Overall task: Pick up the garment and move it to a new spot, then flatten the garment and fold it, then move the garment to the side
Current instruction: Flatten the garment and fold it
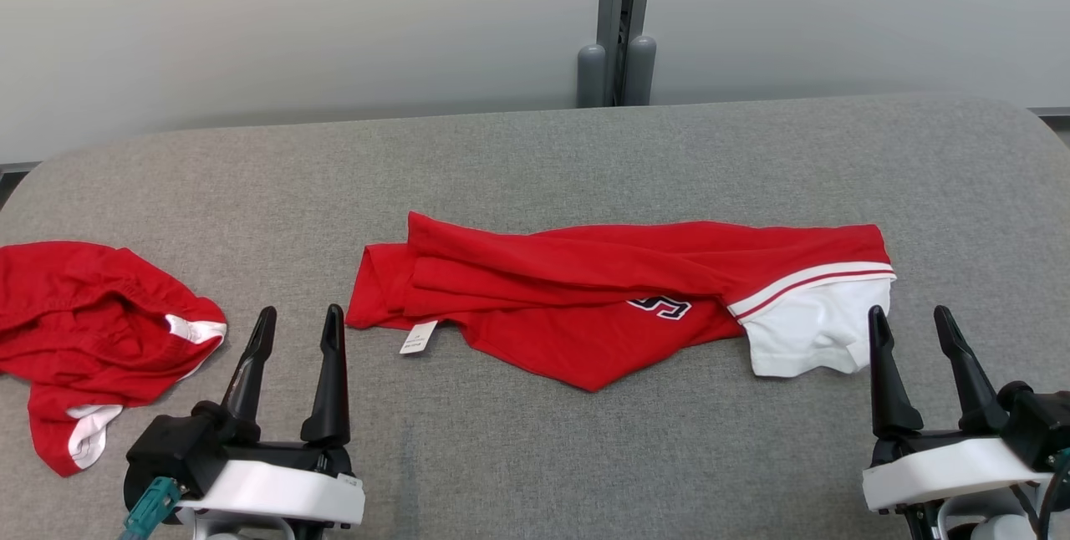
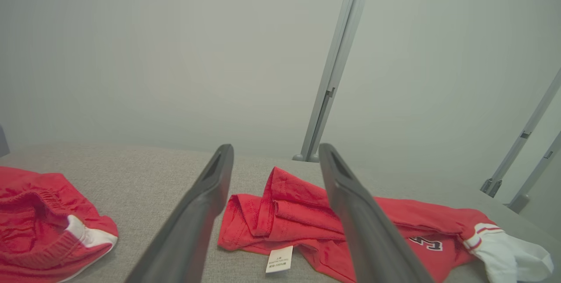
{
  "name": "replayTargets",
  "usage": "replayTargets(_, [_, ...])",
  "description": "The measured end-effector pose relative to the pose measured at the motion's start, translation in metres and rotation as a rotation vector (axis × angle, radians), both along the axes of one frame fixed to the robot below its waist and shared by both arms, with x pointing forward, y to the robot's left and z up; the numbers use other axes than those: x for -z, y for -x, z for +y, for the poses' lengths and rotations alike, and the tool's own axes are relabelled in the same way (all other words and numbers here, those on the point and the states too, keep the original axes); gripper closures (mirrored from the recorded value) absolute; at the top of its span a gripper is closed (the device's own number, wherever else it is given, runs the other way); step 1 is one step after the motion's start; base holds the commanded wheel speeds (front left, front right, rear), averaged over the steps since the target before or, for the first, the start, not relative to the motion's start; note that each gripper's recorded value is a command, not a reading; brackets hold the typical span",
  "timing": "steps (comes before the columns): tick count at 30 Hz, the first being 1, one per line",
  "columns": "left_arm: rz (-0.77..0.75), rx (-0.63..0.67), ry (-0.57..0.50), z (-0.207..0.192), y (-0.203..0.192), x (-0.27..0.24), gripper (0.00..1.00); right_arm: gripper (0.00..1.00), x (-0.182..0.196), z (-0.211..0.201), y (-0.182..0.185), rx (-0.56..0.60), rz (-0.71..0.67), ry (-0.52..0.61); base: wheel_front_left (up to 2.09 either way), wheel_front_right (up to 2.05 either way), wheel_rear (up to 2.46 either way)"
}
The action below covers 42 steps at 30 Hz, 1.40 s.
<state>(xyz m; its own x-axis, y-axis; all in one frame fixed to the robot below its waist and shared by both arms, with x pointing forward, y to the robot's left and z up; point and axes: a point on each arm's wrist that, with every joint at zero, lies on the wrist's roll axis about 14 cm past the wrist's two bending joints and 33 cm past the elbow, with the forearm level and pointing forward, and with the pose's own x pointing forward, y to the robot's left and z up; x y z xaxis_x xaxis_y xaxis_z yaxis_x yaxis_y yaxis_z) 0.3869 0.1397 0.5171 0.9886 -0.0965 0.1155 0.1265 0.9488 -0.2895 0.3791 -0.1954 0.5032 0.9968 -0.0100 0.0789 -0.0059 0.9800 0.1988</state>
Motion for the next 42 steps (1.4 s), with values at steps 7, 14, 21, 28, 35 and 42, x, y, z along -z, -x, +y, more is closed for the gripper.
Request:
replayTargets(7, [0.001,0.005,-0.007,0.000,0.000,0.002,0.00,0.00,0.000,0.000,0.001,0.000,0.002,0.001,0.00,0.00,0.00])
replayTargets(14, [0.007,0.013,-0.007,-0.002,0.000,0.005,0.00,0.00,0.002,-0.001,0.003,0.003,0.009,0.000,0.00,0.00,0.00])
replayTargets(21, [0.018,0.024,-0.012,-0.005,-0.001,0.009,0.00,0.00,0.004,-0.002,0.004,0.006,0.012,0.000,0.00,0.00,0.00])
replayTargets(28, [0.030,0.038,-0.018,-0.009,-0.003,0.013,0.00,0.00,0.006,-0.003,0.004,0.008,0.019,0.000,0.00,0.00,0.00])
replayTargets(35, [0.079,0.093,-0.025,-0.024,-0.010,0.026,0.00,0.00,0.016,-0.001,0.002,0.004,0.052,-0.004,0.00,0.00,0.00])
replayTargets(42, [0.230,0.156,-0.064,-0.032,-0.037,0.055,0.00,0.00,0.029,-0.002,-0.016,-0.011,0.101,0.008,0.00,0.00,0.00])
